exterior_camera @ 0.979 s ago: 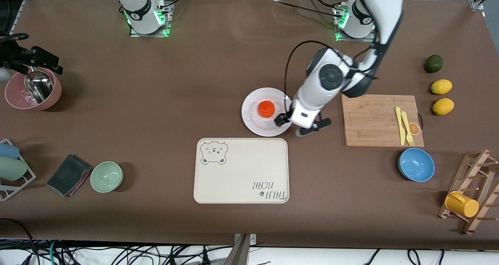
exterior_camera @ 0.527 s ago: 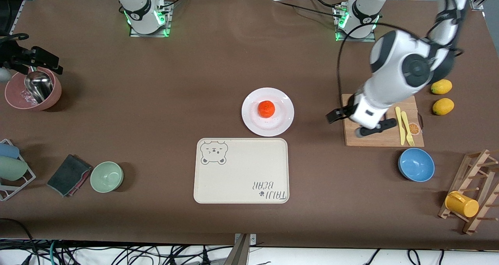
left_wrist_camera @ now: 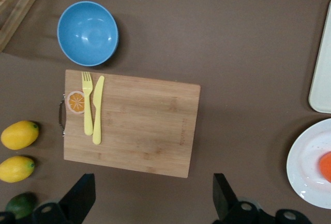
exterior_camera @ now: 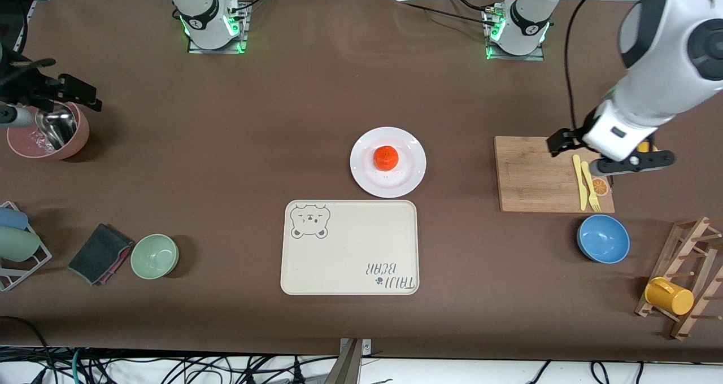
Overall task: Place orange and plate with both arms
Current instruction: 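Raise the left gripper back toward the cutting board while the right gripper reaches out, then move the right gripper to the white plate rim and grip it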
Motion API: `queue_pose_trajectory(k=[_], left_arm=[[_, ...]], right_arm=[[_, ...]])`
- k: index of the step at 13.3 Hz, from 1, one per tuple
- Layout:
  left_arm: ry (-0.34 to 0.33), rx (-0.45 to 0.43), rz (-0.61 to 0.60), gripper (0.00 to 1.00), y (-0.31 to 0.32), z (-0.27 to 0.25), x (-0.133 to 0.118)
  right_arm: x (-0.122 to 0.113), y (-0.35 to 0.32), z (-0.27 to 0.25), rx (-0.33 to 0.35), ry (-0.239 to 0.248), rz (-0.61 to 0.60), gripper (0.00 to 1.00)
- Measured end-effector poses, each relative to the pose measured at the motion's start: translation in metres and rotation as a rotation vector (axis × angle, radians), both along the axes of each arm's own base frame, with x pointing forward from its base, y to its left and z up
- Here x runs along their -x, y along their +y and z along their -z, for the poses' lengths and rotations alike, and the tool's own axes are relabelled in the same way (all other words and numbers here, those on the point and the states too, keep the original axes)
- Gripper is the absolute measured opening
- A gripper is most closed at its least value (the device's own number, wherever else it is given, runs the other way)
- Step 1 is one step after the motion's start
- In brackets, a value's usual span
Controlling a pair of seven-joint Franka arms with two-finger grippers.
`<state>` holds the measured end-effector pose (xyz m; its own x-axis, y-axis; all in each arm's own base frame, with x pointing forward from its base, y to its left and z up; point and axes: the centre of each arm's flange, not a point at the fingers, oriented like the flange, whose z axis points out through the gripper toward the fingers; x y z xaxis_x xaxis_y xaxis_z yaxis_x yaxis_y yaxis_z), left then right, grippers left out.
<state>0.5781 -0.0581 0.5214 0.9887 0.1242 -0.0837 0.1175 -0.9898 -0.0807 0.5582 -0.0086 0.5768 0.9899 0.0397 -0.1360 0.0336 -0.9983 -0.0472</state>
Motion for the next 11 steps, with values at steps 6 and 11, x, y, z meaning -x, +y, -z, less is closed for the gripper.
queue_pose_trajectory(k=[6, 11], left_arm=[[0.025, 0.014, -0.029, 1.0, 0.05, -0.031, 0.001], [0.021, 0.015, -0.012, 1.0, 0.041, -0.038, 0.002]], right_arm=[[-0.041, 0.134, 0.138, -0.283, 0.159, -0.072, 1.0], [-0.071, 0.209, 0.259, -0.582, 0.2, 0.097, 1.0]])
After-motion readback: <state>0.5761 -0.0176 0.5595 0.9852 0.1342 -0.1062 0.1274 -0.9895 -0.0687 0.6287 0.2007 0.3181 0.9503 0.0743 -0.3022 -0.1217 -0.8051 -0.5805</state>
